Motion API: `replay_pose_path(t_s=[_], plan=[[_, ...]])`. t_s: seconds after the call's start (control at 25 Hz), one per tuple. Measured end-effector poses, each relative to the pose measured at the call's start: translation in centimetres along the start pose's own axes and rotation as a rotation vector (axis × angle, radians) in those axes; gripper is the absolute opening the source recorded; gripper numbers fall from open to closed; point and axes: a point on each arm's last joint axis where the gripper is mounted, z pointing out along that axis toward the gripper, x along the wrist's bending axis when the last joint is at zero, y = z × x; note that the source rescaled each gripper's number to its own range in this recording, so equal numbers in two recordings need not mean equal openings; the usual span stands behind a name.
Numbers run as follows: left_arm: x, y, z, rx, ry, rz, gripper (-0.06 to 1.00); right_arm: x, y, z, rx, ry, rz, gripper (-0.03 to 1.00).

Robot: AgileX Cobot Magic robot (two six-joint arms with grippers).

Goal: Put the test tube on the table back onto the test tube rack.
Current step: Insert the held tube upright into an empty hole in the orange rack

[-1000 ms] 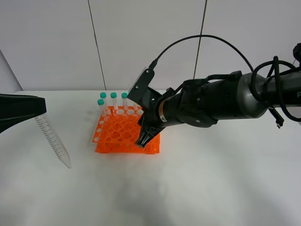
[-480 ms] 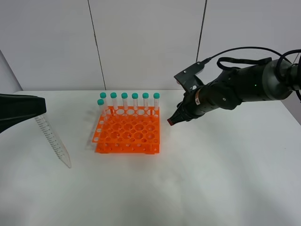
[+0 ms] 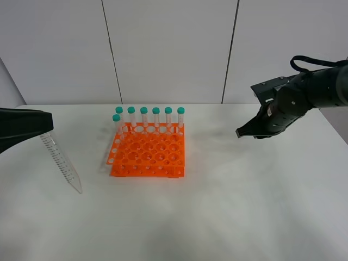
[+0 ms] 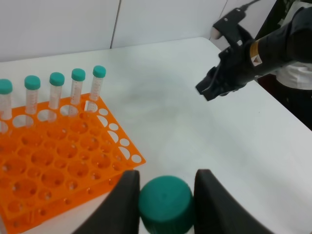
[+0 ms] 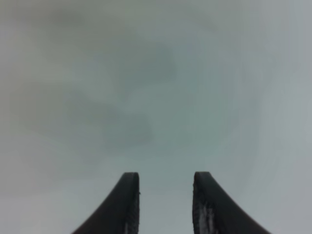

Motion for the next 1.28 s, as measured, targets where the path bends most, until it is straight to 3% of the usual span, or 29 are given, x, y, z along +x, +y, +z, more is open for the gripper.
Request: replay_pose_path(t_s=[0.24,0.48,0.6,1.28], plan=[[0.0,0.0,0.0,0.0,0.0,0.0,0.46,-4.1,-1.4,0.6,0.088,-0.033,0.14,0.38],[0.0,0.0,0.0,-0.002,0.003,0.011,0.46,-4.5,-2.0,0.7,0.122,0.141,0.211,0.38],[0.0,0.0,0.0,-0.003,0.004,0.023,0.46,-5.1,-2.1,0.8,0.117,0.165,0.247,0.38],[0.0,0.0,0.0,-0.003,0.005,0.026,0.46,-5.8,-2.4,0.7,0.125,0.114,0.146,0.38]])
